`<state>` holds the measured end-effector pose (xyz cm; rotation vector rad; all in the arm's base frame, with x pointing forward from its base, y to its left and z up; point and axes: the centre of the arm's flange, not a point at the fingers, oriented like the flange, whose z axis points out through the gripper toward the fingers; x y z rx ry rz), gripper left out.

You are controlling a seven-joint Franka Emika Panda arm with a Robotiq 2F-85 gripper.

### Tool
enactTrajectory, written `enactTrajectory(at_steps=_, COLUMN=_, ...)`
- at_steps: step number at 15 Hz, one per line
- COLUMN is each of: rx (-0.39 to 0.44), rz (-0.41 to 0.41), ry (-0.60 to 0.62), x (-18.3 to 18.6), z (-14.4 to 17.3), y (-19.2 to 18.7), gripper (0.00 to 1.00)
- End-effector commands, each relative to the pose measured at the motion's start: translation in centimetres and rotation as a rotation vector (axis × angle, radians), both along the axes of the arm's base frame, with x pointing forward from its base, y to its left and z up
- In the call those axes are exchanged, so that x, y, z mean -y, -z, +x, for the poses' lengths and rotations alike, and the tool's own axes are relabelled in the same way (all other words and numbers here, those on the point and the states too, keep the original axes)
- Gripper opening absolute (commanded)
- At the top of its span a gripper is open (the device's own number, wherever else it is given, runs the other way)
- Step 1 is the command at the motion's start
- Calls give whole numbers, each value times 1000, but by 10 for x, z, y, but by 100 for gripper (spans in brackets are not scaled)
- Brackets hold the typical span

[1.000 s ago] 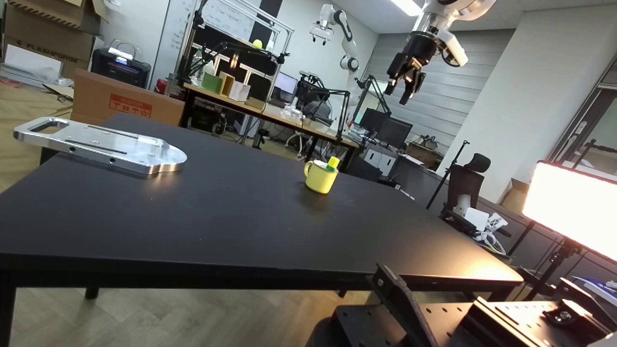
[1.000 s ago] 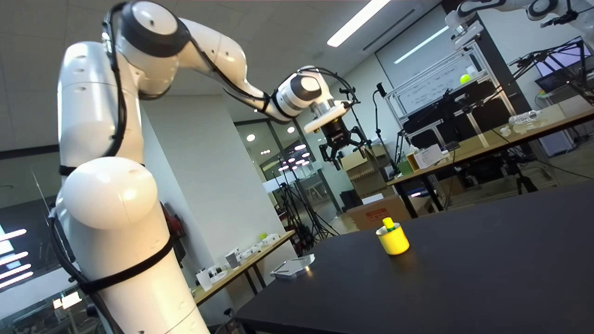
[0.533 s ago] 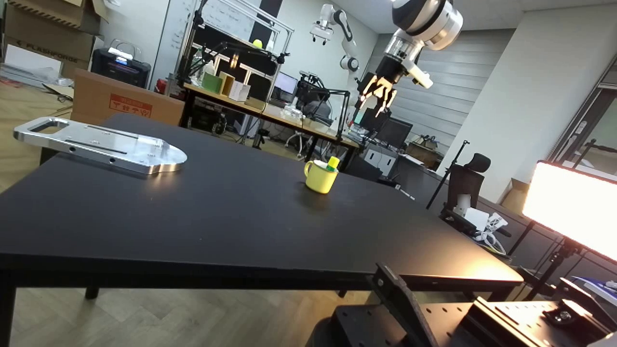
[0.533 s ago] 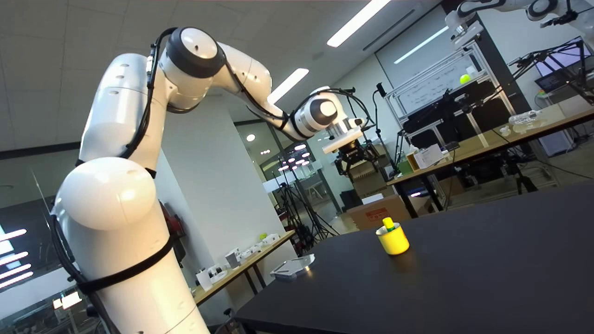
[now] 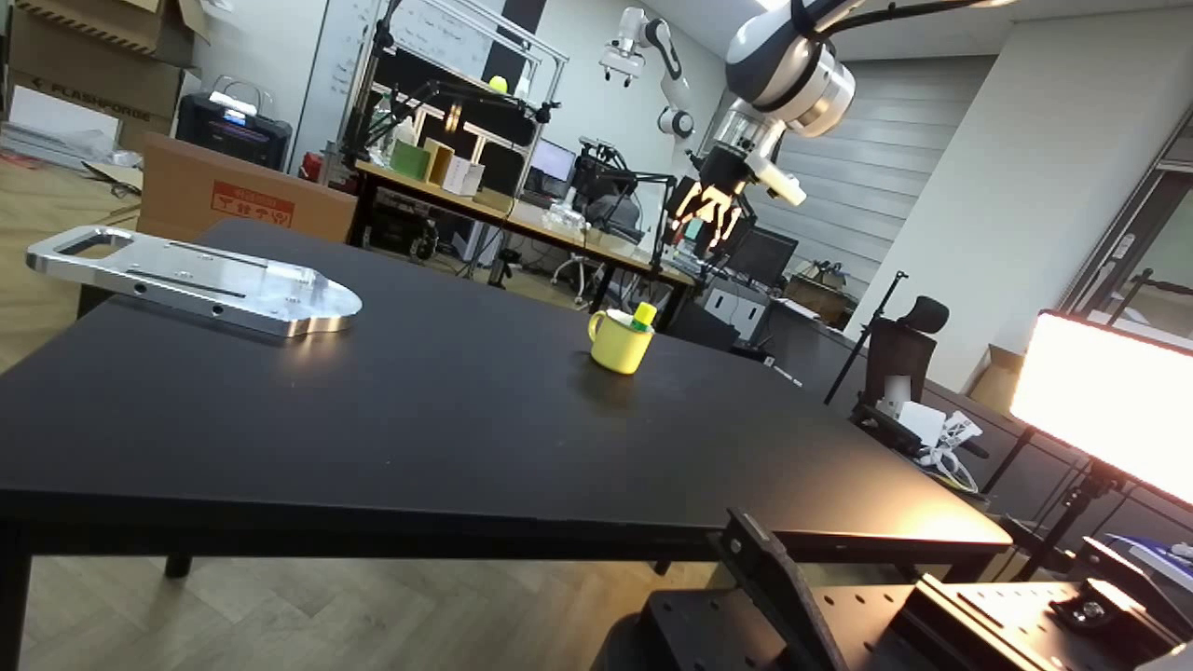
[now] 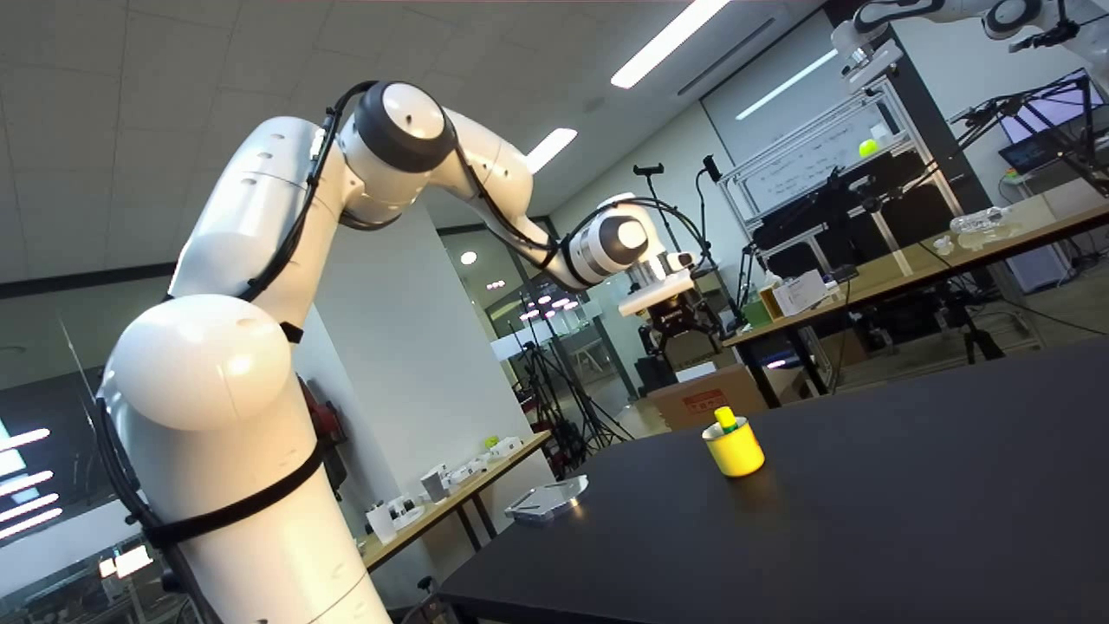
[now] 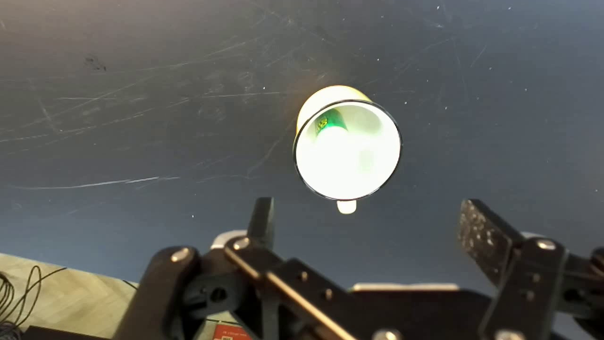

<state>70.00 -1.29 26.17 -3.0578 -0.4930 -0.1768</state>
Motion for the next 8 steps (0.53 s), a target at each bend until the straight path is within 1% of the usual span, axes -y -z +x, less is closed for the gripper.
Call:
enactTrajectory(at_steps=1, rx=-2, rz=0, ry=1, x=0, z=1, y=1, gripper=100)
enactTrajectory(at_steps=3, rx=-4, rz=0, ry=-14, x=0, z=2, y=4, gripper=100)
enactTrajectory(at_steps=4, rx=-3, rz=-4, ry=-18, x=-1, z=2, y=12, gripper=100)
enactTrajectory(at_steps=8, rx=5, rz=-28, ry=-58, x=-5, z=1, y=60, gripper=100)
